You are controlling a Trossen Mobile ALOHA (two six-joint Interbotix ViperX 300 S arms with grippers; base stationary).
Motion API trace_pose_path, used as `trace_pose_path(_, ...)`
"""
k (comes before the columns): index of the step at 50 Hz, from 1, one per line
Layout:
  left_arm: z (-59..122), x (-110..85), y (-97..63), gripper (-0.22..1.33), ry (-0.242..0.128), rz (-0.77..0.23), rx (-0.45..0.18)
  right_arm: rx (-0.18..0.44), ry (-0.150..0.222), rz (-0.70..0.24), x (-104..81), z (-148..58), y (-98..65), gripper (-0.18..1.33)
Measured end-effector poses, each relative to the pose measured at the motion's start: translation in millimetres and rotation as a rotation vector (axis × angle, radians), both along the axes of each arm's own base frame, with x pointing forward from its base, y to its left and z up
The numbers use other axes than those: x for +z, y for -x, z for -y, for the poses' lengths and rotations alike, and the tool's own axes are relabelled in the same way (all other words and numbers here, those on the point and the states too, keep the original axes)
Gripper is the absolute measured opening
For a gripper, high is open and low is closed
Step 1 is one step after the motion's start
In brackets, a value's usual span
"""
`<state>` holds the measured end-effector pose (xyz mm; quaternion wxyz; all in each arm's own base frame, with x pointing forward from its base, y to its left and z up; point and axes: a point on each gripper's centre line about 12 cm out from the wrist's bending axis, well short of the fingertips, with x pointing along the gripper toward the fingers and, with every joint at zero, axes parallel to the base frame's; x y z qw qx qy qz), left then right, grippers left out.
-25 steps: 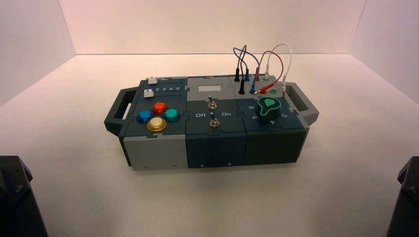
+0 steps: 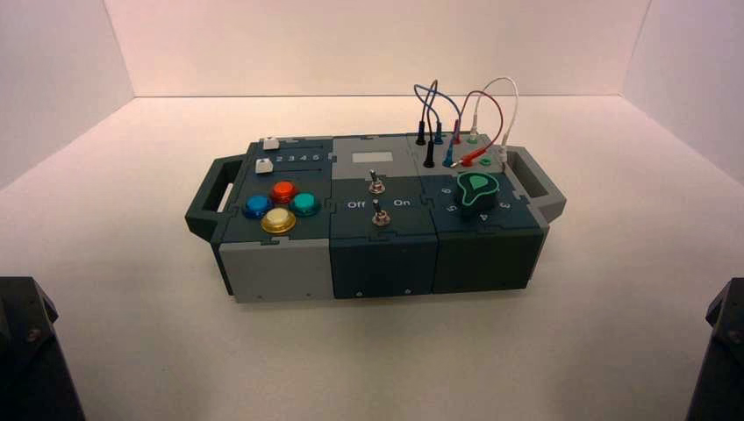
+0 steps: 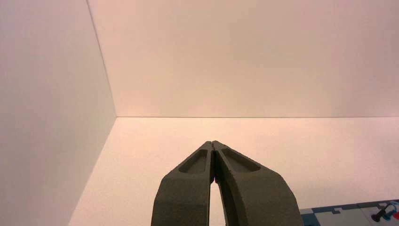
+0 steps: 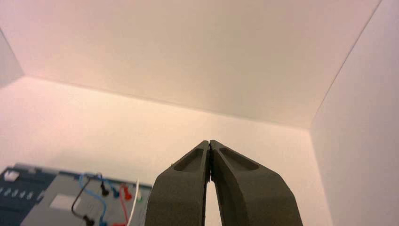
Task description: Insert the white wire.
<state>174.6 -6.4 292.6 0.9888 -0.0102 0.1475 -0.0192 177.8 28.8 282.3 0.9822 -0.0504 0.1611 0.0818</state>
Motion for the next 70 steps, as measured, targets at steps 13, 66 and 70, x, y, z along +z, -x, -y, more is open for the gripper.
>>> trace_pose_path(13,4.1,-12.3,-5.5,-0.17,-0.003,-0.087,-0.023,-0.004,-0.007,-0.200,-21.1,-3.7,-10.6,-0.14)
trace_pose_path(66,132.1,-70.2,-0.6,-0.17,-0.122,-0.490,-0.614,0.098,0.068,-0.687,-77.5,-32.4,-18.8,0.07)
trace_pose_path(70,135.4,-73.1,1.1,-0.17,-0.126,-0.503,-0.627,0.110,0.074,-0.718,-78.7,-35.6,-17.3,0.25)
